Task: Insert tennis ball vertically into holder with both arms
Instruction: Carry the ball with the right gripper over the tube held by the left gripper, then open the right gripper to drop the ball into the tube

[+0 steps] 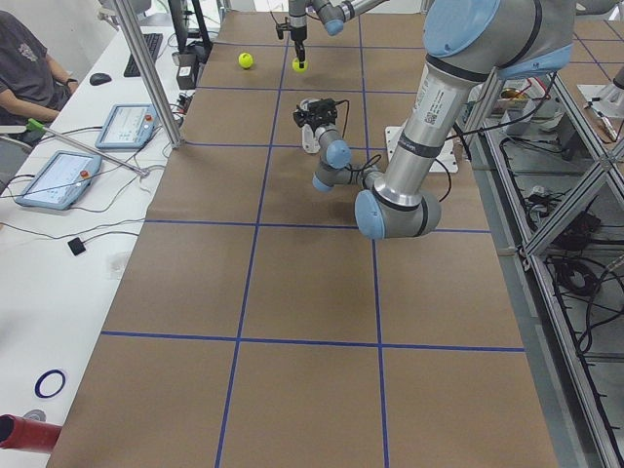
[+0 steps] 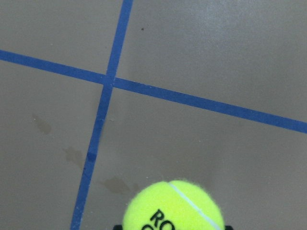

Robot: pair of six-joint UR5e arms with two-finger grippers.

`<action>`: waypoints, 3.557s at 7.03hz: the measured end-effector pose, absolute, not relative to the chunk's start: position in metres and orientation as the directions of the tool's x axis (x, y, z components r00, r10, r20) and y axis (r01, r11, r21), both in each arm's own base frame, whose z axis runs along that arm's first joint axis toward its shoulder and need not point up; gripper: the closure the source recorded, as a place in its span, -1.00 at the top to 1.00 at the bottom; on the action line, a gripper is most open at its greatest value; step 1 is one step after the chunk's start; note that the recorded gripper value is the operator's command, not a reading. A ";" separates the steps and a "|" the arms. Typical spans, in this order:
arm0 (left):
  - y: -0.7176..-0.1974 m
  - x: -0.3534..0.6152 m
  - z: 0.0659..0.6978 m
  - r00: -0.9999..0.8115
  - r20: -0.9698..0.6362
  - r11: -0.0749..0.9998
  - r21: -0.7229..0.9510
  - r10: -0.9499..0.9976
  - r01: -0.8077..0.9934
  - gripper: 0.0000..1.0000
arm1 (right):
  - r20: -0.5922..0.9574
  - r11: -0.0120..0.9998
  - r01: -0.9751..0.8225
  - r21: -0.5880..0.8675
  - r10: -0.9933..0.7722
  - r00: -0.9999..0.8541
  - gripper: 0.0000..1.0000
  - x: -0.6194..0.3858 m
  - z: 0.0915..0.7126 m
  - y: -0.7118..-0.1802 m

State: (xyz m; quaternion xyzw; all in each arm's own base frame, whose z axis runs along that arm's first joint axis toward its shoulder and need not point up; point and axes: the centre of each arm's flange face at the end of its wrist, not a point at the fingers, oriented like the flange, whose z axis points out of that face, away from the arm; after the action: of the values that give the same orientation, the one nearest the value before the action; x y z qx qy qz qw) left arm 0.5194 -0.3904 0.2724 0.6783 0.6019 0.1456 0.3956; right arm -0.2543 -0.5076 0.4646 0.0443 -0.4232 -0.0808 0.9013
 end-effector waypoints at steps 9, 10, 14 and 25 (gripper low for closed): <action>-0.390 0.521 0.274 0.240 -0.288 0.039 0.711 0.927 0.702 0.82 | 0.901 0.996 -0.063 -0.062 0.083 0.425 -1.00 -0.364 0.129 -0.441; -0.390 0.521 0.274 0.240 -0.288 0.039 0.711 0.927 0.702 0.82 | 0.905 0.994 -0.080 -0.069 0.097 0.415 -1.00 -0.386 0.104 -0.439; -0.390 0.521 0.273 0.240 -0.288 0.039 0.711 0.927 0.702 0.82 | 0.898 0.991 -0.113 -0.066 0.108 0.426 -1.00 -0.436 0.073 -0.434; -0.390 0.520 0.274 0.240 -0.288 0.039 0.711 0.927 0.702 0.83 | 0.888 0.992 -0.118 -0.052 0.100 0.450 0.98 -0.457 0.078 -0.426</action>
State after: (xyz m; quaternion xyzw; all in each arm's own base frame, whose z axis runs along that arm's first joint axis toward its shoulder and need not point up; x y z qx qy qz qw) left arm 0.5204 -0.3902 0.2739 0.6787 0.6001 0.1411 0.3992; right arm -0.4571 -0.4260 0.0782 0.0089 -0.5205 0.0641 0.8514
